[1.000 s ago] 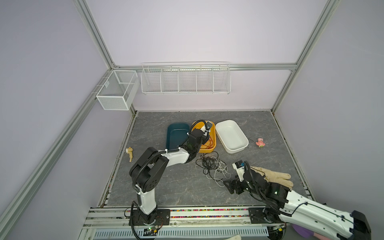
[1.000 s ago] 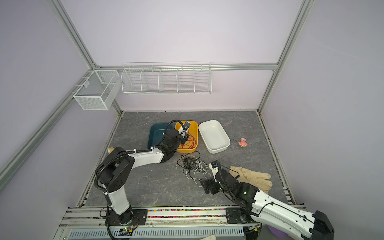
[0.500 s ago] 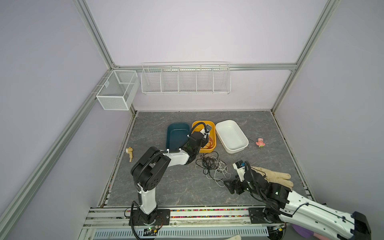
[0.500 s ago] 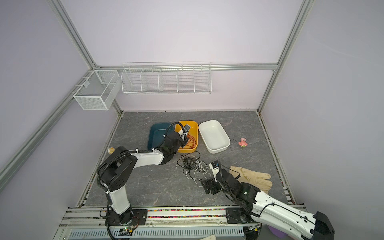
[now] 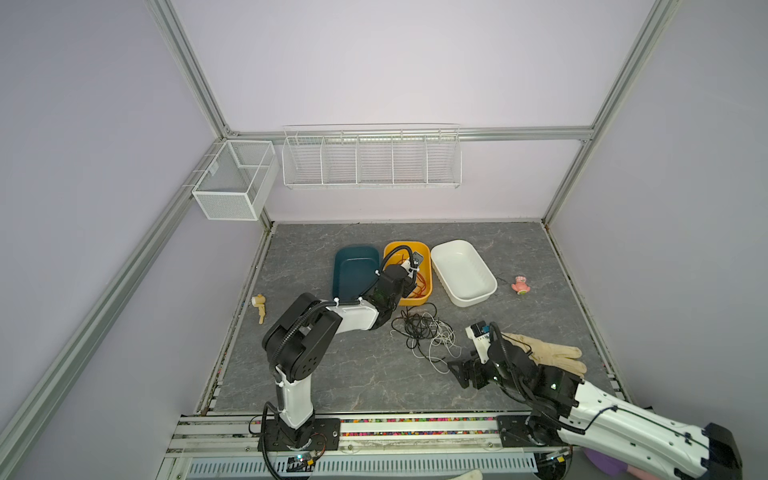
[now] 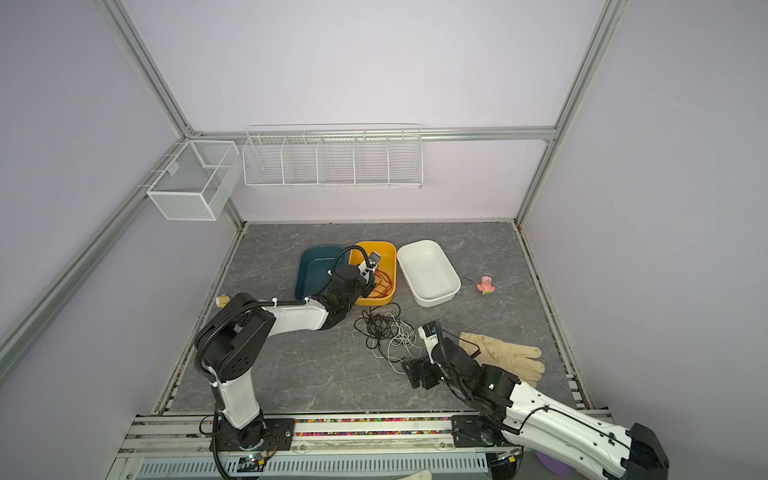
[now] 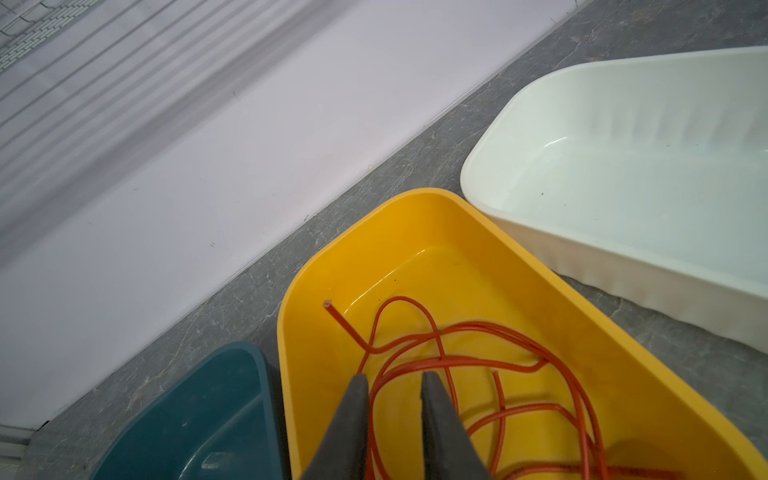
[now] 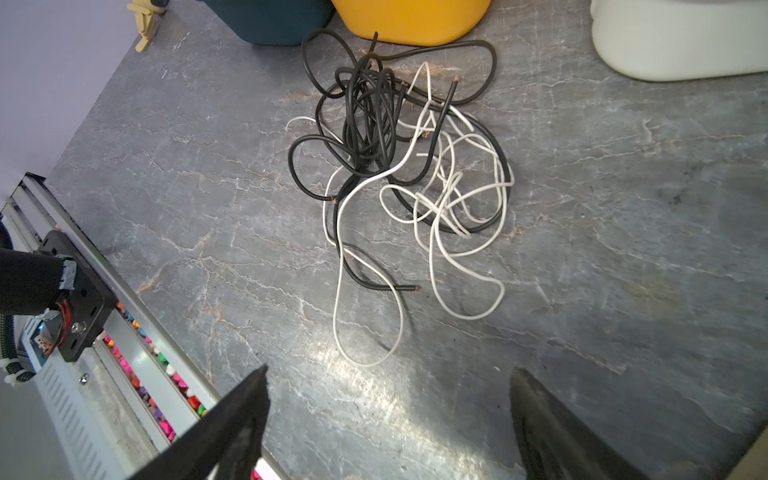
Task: Untangle the cables
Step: 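Open the left gripper to drop the red cable into the yellow tub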
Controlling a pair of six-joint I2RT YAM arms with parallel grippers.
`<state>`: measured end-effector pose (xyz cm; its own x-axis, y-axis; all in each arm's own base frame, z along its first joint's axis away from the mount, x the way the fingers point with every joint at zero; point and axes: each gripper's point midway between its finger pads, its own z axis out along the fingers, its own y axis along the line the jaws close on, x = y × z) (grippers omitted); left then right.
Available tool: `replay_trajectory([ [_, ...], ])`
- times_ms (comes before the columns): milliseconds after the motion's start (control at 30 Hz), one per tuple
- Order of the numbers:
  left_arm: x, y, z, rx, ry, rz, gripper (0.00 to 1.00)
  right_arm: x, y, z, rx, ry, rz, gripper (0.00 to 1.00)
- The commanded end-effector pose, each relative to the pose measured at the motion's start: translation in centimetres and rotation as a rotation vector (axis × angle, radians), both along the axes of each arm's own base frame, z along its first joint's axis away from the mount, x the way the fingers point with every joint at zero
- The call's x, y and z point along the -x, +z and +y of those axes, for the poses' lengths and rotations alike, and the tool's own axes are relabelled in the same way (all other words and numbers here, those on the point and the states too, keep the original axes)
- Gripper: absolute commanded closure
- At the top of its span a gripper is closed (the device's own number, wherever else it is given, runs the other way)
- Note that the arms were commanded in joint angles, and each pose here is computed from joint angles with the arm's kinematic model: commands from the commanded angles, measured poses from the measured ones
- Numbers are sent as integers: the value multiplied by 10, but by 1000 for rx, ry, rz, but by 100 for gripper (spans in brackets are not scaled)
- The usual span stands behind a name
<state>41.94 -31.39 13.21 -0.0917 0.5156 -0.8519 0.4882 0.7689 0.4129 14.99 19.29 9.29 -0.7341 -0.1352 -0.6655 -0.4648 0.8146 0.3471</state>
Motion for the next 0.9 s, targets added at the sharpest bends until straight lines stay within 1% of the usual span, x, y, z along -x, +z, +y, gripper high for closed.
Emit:
replay_trajectory([
  [0,-1,6,-1,4,-4,2,72,0,8,2,-12,10,-15,9],
  [67,0,12,-1,9,-6,-4,67,0,9,1,-13,11,-16,9],
  [167,0,19,-2,6,-9,-2,55,1,10,1,-16,10,-16,9],
  [433,5,45,-5,27,-39,9,39,2,11,1,-18,8,-7,10],
  [733,12,77,-3,23,-65,-4,31,4,14,-1,-29,10,-3,11],
  [867,17,102,1,49,-65,-16,29,4,17,-3,-41,-2,-5,11],
])
